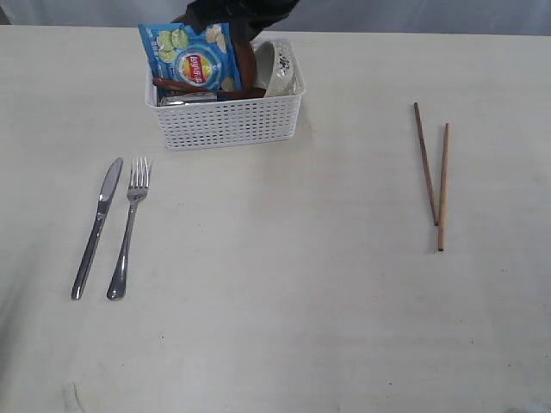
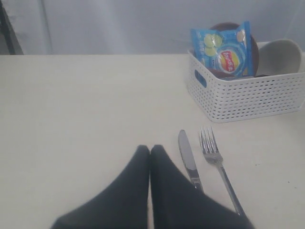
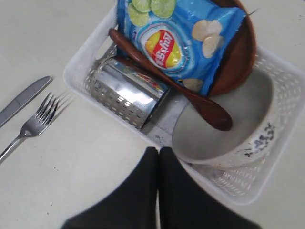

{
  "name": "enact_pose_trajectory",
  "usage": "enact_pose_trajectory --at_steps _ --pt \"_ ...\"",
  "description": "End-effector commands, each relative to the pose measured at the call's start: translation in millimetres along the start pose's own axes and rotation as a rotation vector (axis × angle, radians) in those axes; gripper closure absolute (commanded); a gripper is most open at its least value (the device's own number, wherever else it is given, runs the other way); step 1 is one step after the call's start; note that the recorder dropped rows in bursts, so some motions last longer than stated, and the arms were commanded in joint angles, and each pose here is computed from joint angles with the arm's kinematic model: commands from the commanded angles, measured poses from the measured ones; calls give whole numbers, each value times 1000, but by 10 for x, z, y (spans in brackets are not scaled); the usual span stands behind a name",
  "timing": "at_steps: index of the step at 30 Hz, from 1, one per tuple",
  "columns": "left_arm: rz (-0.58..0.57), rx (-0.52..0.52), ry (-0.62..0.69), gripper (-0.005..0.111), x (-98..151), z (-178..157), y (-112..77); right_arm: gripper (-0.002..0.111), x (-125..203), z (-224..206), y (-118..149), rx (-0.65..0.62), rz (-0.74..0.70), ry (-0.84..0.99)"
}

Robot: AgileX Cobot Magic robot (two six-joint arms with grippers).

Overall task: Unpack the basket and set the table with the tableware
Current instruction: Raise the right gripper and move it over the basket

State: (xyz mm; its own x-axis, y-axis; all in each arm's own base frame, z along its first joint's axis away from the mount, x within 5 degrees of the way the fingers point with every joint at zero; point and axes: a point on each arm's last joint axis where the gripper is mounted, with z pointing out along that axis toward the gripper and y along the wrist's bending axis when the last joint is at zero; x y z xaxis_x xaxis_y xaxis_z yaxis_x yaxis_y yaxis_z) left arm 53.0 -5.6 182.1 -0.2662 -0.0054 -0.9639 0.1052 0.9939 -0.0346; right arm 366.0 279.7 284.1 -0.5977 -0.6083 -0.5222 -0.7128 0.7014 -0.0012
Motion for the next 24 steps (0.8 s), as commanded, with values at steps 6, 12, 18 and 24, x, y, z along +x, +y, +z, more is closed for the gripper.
enact_pose_trajectory --at_steps 6,12,18,24 --pt "4 -4 -10 107 -1 2 3 108 14 215 72 -101 -5 3" --pt "4 -4 -10 107 -1 2 3 108 2 226 85 -87 -6 -6" --pt "4 -4 -10 107 -1 2 3 108 7 287 -51 49 -31 -6" --pt "4 -4 -10 107 -1 2 3 109 30 608 -122 81 -33 -29"
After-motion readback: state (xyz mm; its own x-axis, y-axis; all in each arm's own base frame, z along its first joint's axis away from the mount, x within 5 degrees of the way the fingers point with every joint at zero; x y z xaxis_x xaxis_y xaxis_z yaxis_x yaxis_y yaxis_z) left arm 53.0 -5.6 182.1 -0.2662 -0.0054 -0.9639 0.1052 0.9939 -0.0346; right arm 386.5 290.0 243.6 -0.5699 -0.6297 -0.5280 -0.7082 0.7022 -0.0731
